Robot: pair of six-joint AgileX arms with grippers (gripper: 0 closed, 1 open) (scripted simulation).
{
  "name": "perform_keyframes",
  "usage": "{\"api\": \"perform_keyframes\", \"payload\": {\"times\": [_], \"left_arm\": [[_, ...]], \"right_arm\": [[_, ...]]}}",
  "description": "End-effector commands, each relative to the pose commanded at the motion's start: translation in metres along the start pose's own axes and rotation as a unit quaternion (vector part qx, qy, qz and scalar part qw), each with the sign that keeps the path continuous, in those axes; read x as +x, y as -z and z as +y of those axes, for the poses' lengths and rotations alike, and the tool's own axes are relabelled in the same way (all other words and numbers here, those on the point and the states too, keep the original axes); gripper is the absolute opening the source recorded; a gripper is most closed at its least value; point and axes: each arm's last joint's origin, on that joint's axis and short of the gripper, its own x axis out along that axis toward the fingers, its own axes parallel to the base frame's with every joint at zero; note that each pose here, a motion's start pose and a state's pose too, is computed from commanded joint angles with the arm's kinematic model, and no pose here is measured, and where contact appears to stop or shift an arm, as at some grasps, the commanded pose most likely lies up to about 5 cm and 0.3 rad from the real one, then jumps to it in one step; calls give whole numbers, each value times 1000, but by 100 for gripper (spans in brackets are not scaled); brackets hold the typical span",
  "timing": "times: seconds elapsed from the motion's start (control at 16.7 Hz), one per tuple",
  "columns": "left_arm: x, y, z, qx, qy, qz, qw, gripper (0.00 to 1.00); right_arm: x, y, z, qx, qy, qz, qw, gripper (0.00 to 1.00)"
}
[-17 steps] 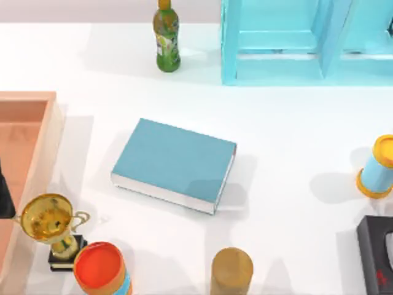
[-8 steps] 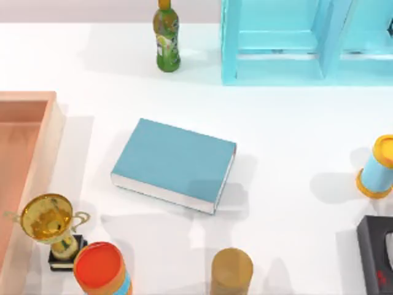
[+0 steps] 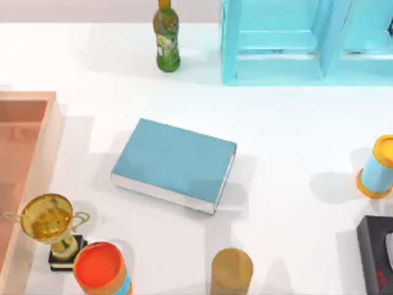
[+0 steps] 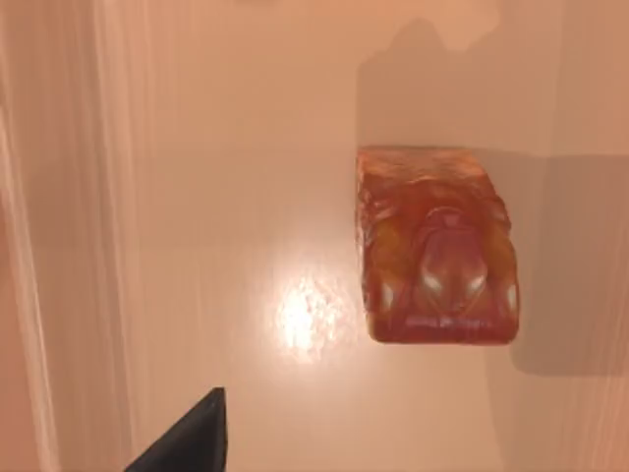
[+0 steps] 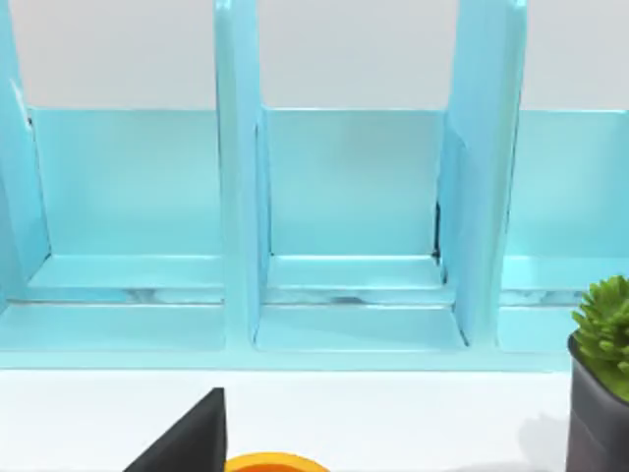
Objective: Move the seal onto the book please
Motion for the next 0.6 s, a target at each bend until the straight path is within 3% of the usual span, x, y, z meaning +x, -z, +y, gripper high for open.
{"api": "perform_keyframes", "payload": {"times": [0.6], "left_arm": [[11,-10,4,8,7,27,1000,100]], "right_arm": [[0,0,0,0,0,0,1000,100]]}}
